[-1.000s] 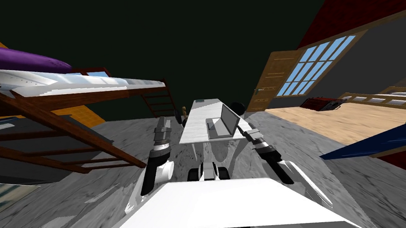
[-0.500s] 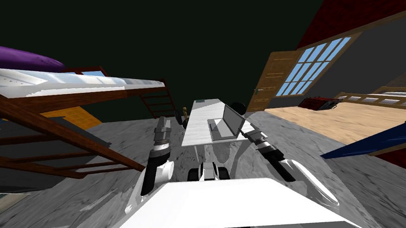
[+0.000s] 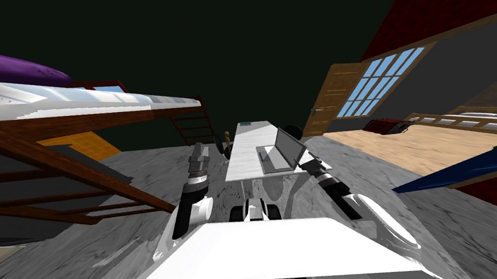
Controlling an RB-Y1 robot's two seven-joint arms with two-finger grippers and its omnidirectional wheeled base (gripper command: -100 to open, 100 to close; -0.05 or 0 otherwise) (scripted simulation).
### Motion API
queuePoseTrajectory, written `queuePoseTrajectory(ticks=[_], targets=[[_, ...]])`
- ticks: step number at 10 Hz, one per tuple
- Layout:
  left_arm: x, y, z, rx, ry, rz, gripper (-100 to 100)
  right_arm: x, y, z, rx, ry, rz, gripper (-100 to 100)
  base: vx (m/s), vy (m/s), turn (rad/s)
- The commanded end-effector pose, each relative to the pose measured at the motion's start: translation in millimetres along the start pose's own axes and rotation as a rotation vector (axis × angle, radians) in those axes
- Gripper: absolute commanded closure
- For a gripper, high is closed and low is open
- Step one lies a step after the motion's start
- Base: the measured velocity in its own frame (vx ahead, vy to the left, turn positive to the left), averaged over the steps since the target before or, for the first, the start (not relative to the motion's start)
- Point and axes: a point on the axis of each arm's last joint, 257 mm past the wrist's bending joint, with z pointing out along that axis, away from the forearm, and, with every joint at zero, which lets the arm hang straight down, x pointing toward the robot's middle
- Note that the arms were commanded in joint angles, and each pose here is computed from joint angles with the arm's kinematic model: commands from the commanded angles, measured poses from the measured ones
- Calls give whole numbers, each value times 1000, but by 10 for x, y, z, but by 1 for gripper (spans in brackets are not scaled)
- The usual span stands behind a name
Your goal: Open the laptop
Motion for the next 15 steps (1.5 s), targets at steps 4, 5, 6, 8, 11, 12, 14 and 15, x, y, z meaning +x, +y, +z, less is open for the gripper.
queuePoseTrajectory(ticks=[4,5,6,8,11,12,14,15], targets=[[0,0,0,0,0,0,0,181,-218,-25,-4,49,-126,-100,37,52,3],[0,0,0,0,0,0,0,179,-156,-27,-8,45,-127,-100,55,35,13],[0,0,0,0,0,0,0,179,-167,-26,-6,47,-125,100,10,3,-8],[0,0,0,0,0,0,0,143,-105,-28,-14,43,-204,100,8,9,-12],[0,0,0,0,0,0,0,94,2,-36,-29,39,-315,100,-1,39,-3],[0,0,0,0,0,0,0,78,36,-39,-33,37,-357,100,-3,44,-3],[0,0,0,0,0,0,0,45,103,-45,-42,34,-434,100,0,40,-2],[0,0,0,0,0,0,0,28,135,-47,-46,32,-472,100,6,34,-12]])
